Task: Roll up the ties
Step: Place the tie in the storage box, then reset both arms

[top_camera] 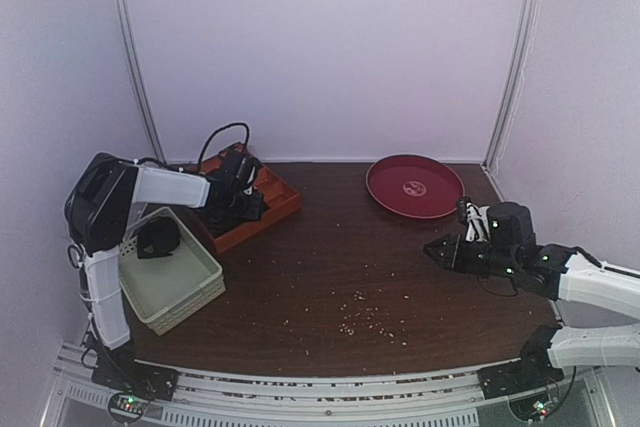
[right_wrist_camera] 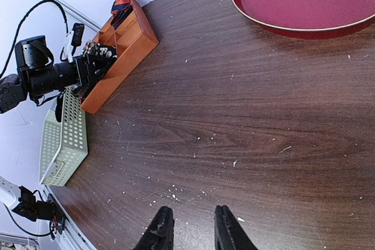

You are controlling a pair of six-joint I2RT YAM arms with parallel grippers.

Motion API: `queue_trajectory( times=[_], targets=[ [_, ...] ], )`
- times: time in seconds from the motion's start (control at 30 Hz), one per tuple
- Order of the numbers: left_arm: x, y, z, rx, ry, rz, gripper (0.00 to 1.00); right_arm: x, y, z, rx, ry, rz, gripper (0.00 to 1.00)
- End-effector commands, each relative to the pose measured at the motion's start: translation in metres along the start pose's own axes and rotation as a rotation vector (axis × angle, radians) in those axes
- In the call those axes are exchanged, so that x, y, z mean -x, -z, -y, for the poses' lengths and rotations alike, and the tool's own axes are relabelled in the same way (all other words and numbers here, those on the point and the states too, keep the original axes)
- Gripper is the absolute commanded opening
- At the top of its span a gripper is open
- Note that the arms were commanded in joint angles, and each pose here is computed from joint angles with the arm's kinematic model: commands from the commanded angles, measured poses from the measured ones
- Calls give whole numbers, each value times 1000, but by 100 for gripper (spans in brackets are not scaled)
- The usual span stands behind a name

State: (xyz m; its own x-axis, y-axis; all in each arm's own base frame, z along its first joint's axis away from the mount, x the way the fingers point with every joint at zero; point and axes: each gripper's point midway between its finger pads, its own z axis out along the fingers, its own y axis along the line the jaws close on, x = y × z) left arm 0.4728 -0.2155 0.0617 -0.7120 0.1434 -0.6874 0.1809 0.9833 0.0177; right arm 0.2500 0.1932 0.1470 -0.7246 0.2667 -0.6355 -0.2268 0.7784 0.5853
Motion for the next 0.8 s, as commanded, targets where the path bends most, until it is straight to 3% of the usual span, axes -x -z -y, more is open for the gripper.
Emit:
queue_trajectory(
  times=[0.0, 0.43, 0.47, 0.5, 0.77],
  targets=[
    [15, 15, 12, -63, -23, 7, 62, 6, 4, -2, -4, 5, 32, 27],
    [56, 42, 13, -76, 4, 96, 83, 10, 2, -4, -3, 10, 36, 28],
    [61, 47, 15, -87, 6, 106, 95, 10, 2, -4, -5, 13, 36, 28],
    [66, 53, 16, -96, 12, 121, 98, 12, 2, -4, -7, 15, 39, 29],
    [107, 124, 13, -145, 38, 225, 98, 33, 10, -12, -42, 68, 78, 44]
  ],
)
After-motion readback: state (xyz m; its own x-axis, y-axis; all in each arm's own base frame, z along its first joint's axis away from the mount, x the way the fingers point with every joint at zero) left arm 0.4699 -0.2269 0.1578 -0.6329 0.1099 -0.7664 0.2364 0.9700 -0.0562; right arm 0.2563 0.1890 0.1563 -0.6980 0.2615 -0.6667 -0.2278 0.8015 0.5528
